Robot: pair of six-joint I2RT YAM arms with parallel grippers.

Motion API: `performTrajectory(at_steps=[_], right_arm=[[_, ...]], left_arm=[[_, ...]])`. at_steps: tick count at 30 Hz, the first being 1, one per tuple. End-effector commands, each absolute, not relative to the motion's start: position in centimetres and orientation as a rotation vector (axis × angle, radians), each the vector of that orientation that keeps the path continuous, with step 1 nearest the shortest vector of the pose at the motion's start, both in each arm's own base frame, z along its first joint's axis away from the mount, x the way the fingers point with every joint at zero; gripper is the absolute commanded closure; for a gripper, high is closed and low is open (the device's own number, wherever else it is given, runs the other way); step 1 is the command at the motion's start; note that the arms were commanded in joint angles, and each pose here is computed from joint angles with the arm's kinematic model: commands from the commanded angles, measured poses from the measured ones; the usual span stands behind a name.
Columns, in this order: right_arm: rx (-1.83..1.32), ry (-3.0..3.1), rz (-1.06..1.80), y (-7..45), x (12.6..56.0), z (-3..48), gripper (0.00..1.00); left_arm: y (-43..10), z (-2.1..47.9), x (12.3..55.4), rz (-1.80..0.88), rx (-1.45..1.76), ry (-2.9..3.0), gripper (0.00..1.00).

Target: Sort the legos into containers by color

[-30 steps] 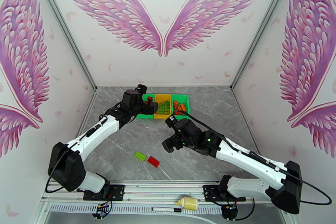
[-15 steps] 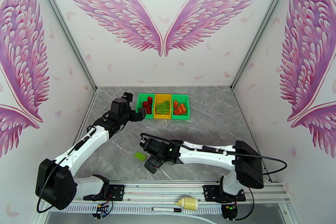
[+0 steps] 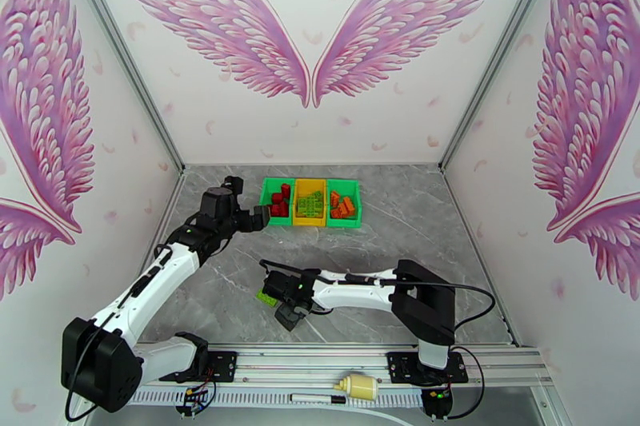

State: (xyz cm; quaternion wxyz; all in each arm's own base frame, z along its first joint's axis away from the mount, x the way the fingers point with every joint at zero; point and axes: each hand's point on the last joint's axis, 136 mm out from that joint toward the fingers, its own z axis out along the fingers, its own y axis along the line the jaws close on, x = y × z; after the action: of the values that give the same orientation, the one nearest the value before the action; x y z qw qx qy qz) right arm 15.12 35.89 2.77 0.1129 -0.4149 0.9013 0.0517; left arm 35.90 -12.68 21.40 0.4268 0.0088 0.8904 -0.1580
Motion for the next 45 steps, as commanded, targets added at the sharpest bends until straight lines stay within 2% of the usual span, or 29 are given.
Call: performTrajectory(at_steps=[1, 5, 8, 11, 13, 22, 32, 39, 45], right_arm=[[-1.188, 2.677, 0.153, 35.9, 15.2, 2.9, 0.37], [-1.18, 2.681, 0.155, 35.5, 15.2, 2.8, 0.55], [-1.176, 2.675, 0.157, 35.4, 15.3, 2.9, 0.61], [-1.153, 2.664, 0.163, 35.3, 15.6, 3.6, 0.72], [-1.114, 2.653, 0.191, 35.2, 16.0, 4.4, 0.75], [-0.759, 2.529, 0.363, 34.2, 21.6, 10.9, 0.76], [-0.421, 2.301, 0.415, 34.2, 34.3, 17.6, 0.76], [-0.411, 2.218, 0.408, 36.0, 42.1, 18.2, 0.76], [-0.396, 2.181, 0.429, 38.6, 47.3, 17.3, 0.76]], left_arm=[[-11.9, 21.4, 34.8, -0.37, 0.02, 2.237, 0.01], [-11.6, 21.3, 34.2, -0.365, 0.015, 2.242, 0.01], [-11.5, 21.3, 33.8, -0.366, 0.013, 2.239, 0.01], [-11.4, 21.5, 33.5, -0.37, 0.016, 2.23, 0.01], [-11.3, 21.8, 33.2, -0.37, 0.025, 2.217, 0.01], [-11.2, 22.9, 30.7, -0.367, 0.164, 2.14, 0.01], [-12.7, 24.0, 26.9, -0.47, 0.36, 2.076, 0.01], [-13.2, 24.3, 24.3, -0.549, 0.419, 2.033, 0.01], [-13.0, 24.4, 23.9, -0.545, 0.408, 2.029, 0.01]])
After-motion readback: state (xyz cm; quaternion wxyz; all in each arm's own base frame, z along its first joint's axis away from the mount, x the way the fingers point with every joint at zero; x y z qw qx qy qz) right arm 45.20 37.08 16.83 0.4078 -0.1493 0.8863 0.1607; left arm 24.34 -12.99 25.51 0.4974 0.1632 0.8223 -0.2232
